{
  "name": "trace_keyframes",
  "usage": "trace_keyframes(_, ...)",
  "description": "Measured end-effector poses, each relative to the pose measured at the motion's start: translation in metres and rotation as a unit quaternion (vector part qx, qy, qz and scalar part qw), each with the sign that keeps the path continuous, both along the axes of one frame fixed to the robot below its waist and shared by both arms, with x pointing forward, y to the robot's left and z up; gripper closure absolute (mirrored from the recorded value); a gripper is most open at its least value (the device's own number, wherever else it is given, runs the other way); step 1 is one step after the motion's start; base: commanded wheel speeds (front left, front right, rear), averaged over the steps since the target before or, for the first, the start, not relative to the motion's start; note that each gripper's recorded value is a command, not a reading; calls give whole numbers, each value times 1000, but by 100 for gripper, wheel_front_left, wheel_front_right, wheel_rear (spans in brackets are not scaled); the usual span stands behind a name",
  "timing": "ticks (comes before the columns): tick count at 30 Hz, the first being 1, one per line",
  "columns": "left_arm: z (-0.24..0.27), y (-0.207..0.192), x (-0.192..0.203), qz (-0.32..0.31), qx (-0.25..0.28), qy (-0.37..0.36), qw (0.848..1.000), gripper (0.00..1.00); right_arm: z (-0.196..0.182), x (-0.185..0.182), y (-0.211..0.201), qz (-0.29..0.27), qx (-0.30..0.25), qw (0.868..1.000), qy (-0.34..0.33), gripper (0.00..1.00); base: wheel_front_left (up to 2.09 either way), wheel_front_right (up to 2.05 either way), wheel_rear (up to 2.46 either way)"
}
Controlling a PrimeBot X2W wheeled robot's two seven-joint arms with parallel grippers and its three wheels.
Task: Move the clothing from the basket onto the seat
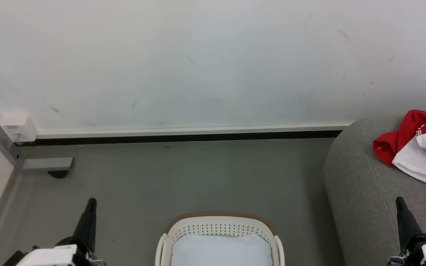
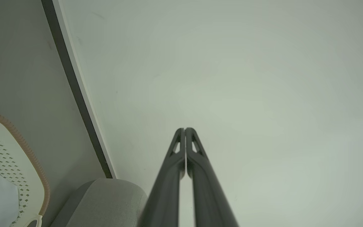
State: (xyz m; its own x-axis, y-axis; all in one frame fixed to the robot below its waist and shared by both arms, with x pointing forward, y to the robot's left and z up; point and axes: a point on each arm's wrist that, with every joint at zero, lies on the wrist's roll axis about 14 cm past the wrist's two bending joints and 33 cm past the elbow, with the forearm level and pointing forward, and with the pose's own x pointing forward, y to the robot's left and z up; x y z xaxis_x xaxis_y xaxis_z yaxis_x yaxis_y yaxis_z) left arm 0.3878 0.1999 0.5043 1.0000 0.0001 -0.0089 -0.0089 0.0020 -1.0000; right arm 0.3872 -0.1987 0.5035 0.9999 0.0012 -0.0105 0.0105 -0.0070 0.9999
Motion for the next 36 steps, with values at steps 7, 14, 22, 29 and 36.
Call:
trace_keyframes(7,0,0,0,0,0,0,1000,100,0,0,0,0,0,1000,0,100,0,0,0)
trace_keyframes(14,0,0,0,0,0,0,1000,100,0,0,0,0,0,1000,0,100,0,0,0)
trace_keyframes(22,0,0,0,0,0,0,1000,100,0,0,0,0,0,1000,0,100,0,0,0)
trace_keyframes(29,0,0,0,0,0,0,1000,100,0,0,0,0,0,1000,0,100,0,0,0)
trace_keyframes(36,0,0,0,0,0,0,1000,100,0,0,0,0,0,1000,0,100,0,0,0)
